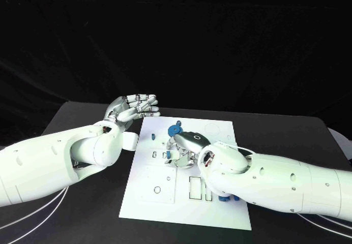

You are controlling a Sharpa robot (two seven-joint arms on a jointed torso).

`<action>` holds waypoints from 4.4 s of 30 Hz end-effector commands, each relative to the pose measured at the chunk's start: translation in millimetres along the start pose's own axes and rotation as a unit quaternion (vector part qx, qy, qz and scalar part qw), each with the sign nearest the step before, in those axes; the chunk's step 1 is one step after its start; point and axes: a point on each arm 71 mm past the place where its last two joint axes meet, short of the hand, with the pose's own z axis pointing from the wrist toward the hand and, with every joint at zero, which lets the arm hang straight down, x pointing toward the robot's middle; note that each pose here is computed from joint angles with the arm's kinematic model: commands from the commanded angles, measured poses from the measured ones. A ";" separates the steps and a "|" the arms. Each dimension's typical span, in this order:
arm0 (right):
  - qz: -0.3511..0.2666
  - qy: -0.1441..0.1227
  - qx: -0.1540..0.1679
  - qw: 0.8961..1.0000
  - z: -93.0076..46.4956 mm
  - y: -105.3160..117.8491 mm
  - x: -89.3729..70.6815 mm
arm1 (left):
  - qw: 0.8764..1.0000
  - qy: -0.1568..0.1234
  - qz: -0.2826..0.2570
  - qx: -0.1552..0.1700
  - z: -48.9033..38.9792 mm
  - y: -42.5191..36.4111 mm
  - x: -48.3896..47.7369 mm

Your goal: Assemble the parts on the task board

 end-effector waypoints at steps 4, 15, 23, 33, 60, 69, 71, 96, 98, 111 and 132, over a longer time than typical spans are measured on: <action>0.026 -0.079 -0.031 0.996 -11.4 0.1 -15.8 | 1.000 0.013 0.006 -0.004 0.7 0.2 0.7; 0.189 -0.153 -0.057 0.968 -37.3 -43.0 -77.5 | 0.985 0.097 0.124 -0.077 3.1 13.3 -3.2; 0.264 -0.188 -0.004 0.946 -62.5 -90.1 -113.5 | 0.937 0.163 0.263 -0.162 -0.4 24.8 -4.9; 0.265 -0.195 0.036 0.944 -83.1 -118.1 -125.2 | 0.837 0.198 0.433 -0.270 1.9 30.3 2.9; 0.233 -0.184 0.065 0.953 -90.1 -131.5 -125.1 | 0.750 0.235 0.536 -0.308 23.9 39.0 50.4; 0.233 -0.181 0.069 0.953 -89.0 -133.0 -123.0 | 0.744 0.243 0.539 -0.312 25.8 43.0 55.9; 0.233 -0.181 0.069 0.953 -89.0 -133.1 -122.8 | 0.742 0.245 0.540 -0.314 26.3 43.8 55.9; 0.233 -0.180 0.072 0.953 -88.1 -134.1 -120.6 | 0.735 0.256 0.539 -0.321 29.0 49.7 60.0; 0.233 -0.180 0.072 0.953 -87.9 -134.2 -120.4 | 0.735 0.259 0.538 -0.322 28.4 50.0 60.9; 0.233 -0.180 0.072 0.953 -87.6 -134.8 -119.3 | 0.732 0.269 0.535 -0.324 27.1 50.8 63.1; 0.233 -0.182 0.072 0.953 -88.7 -135.2 -119.3 | 0.739 0.267 0.528 -0.322 28.8 51.0 63.4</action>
